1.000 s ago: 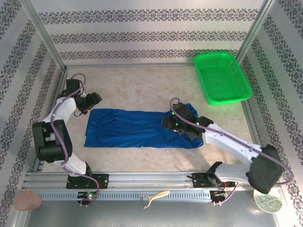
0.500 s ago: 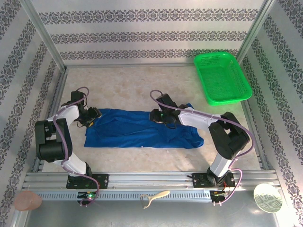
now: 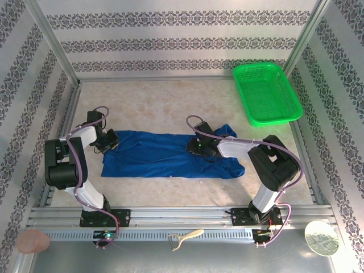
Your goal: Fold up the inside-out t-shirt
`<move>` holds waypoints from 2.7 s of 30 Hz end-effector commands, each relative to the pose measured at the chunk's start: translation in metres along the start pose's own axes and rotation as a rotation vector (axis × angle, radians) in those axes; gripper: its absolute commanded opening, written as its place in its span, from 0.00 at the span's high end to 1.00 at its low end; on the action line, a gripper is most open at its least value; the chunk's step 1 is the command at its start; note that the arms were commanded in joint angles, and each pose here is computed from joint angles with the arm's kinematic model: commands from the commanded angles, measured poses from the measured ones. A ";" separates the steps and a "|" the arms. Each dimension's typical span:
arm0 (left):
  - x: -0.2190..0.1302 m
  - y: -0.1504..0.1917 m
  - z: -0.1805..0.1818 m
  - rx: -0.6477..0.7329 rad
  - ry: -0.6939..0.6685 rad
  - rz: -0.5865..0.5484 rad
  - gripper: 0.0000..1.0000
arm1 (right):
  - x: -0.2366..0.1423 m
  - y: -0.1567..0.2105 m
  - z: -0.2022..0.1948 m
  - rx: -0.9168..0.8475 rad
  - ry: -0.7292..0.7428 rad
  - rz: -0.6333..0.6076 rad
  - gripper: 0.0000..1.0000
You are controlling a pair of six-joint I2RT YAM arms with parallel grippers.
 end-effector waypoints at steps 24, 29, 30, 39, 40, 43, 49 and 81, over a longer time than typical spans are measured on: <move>-0.091 -0.045 -0.068 0.007 0.242 -0.211 0.46 | -0.047 -0.028 0.007 0.034 -0.072 -0.075 0.54; -0.069 -0.031 -0.122 0.091 0.295 -0.121 0.46 | -0.065 -0.038 -0.011 0.058 -0.041 -0.112 0.55; -0.060 -0.029 -0.127 0.101 0.292 -0.104 0.46 | -0.068 -0.039 -0.016 0.069 -0.032 -0.121 0.55; 0.006 0.003 -0.083 0.073 0.159 -0.032 0.46 | -0.069 -0.003 -0.054 0.132 0.014 -0.087 0.55; 0.010 0.007 -0.076 0.073 0.147 -0.026 0.46 | -0.069 0.003 -0.059 0.138 0.020 -0.082 0.55; 0.018 0.011 -0.068 0.076 0.129 -0.010 0.46 | -0.068 0.022 -0.074 0.159 0.053 -0.065 0.55; 0.009 0.002 -0.083 0.112 0.146 -0.016 0.46 | -0.078 0.034 -0.096 0.244 0.050 -0.065 0.55; -0.070 0.048 -0.097 0.172 0.351 0.017 0.41 | -0.087 -0.009 -0.145 0.258 0.101 -0.086 0.09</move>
Point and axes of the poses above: each hand's point on the last joint's axis, 136 mm out from that joint toward the fingers, its own x axis out along the fingers, its own z axis along the line the jaws close on, y = z × x, the point moved 1 cm from there along -x, back along the fingers, and after that the axes turned 9 degrees about -x, right-handed, at the moved point
